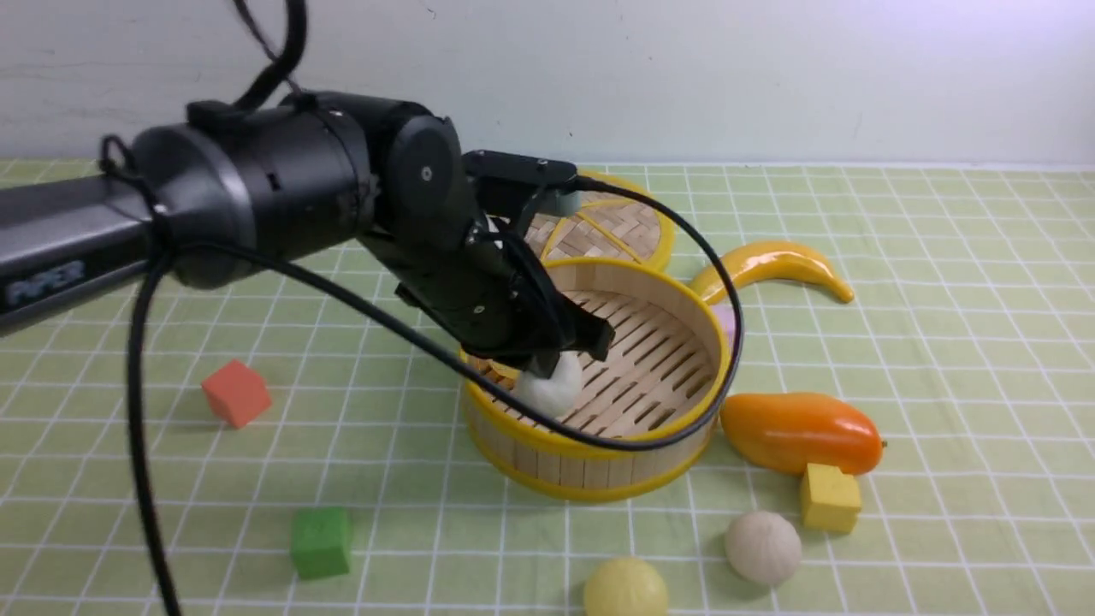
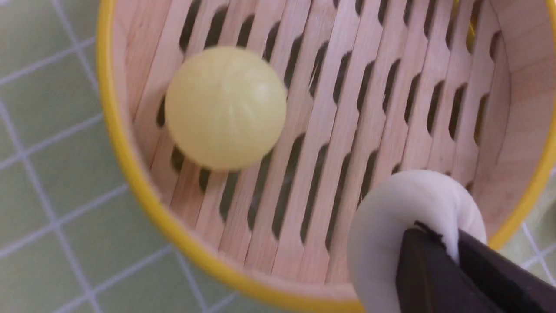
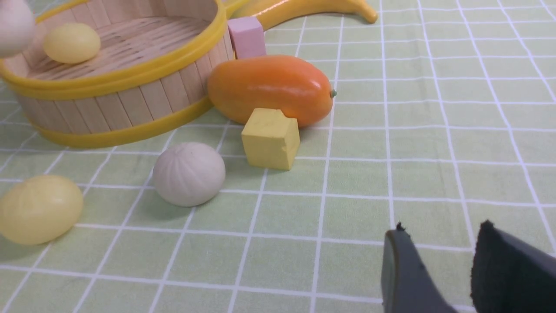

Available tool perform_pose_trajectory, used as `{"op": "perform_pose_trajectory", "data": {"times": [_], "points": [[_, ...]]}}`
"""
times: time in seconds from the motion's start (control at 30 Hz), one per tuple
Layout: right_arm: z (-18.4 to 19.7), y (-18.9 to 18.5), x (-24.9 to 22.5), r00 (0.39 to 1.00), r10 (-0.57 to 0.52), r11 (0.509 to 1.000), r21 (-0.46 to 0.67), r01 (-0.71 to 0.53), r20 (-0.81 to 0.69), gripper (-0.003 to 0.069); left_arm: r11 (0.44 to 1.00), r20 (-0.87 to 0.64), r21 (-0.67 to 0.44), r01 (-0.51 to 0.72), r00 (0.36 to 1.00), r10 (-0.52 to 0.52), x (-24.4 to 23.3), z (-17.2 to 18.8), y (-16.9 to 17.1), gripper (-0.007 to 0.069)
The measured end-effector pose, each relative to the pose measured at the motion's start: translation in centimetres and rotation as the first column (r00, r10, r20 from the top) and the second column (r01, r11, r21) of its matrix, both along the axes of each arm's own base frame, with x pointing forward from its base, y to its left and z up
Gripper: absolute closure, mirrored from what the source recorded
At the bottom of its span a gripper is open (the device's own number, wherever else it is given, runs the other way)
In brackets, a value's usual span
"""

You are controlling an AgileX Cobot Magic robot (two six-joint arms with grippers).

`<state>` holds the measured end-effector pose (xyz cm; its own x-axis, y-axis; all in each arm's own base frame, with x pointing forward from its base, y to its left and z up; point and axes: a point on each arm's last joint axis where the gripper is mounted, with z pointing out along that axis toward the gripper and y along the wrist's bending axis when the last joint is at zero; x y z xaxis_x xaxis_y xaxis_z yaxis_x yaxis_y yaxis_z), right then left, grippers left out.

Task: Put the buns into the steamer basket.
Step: Use the left arm to put the steamed stuffed bun into the steamer

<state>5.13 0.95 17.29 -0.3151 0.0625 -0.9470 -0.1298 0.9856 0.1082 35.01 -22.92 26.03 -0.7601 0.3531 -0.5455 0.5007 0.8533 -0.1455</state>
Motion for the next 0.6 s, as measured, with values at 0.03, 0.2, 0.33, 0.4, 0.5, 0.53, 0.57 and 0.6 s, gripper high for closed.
{"op": "perform_pose_trajectory", "data": {"times": [0.03, 0.2, 0.33, 0.4, 0.5, 0.53, 0.57, 0.6], "points": [[0.0, 0.0, 0.0, 1.000, 0.000, 1.000, 0.000, 0.000, 0.000, 0.0420, 1.000, -0.002, 0.004, 0.009, 1.000, -0.009, 0.7, -0.7, -0.5, 0.0630], [0.0, 0.0, 0.0, 1.000, 0.000, 1.000, 0.000, 0.000, 0.000, 0.0420, 0.998, -0.049, 0.050, 0.030, 0.998, -0.027, 3.4, -4.1, -1.9, 0.0554], [0.0, 0.0, 0.0, 1.000, 0.000, 1.000, 0.000, 0.000, 0.000, 0.0420, 0.997, -0.082, 0.069, 0.039, 0.996, -0.034, 4.1, -4.6, -2.3, 0.0379], [0.0, 0.0, 0.0, 1.000, 0.000, 1.000, 0.000, 0.000, 0.000, 0.0420, 0.997, -0.087, 0.064, 0.033, 0.996, -0.027, 4.2, -4.2, -2.4, 0.0278], [0.0, 0.0, 0.0, 1.000, 0.000, 1.000, 0.000, 0.000, 0.000, 0.0420, 0.999, -0.109, 0.052, 0.005, 0.994, 0.001, 4.3, -3.0, -2.5, 0.0130], [0.0, 0.0, 0.0, 1.000, 0.000, 1.000, 0.000, 0.000, 0.000, 0.0420, 0.999, -0.110, 0.052, 0.005, 0.994, 0.000, 4.3, -2.8, -2.5, 0.0130], [0.0, 0.0, 0.0, 1.000, 0.000, 1.000, 0.000, 0.000, 0.000, 0.0420, 0.999, -0.124, 0.044, -0.010, 0.992, 0.016, 4.2, -1.9, -2.5, 0.0086], [0.0, 0.0, 0.0, 1.000, 0.000, 1.000, 0.000, 0.000, 0.000, 0.0420, 0.999, -0.132, 0.042, -0.013, 0.991, 0.018, 3.9, -1.2, -2.4, 0.0078]]}}
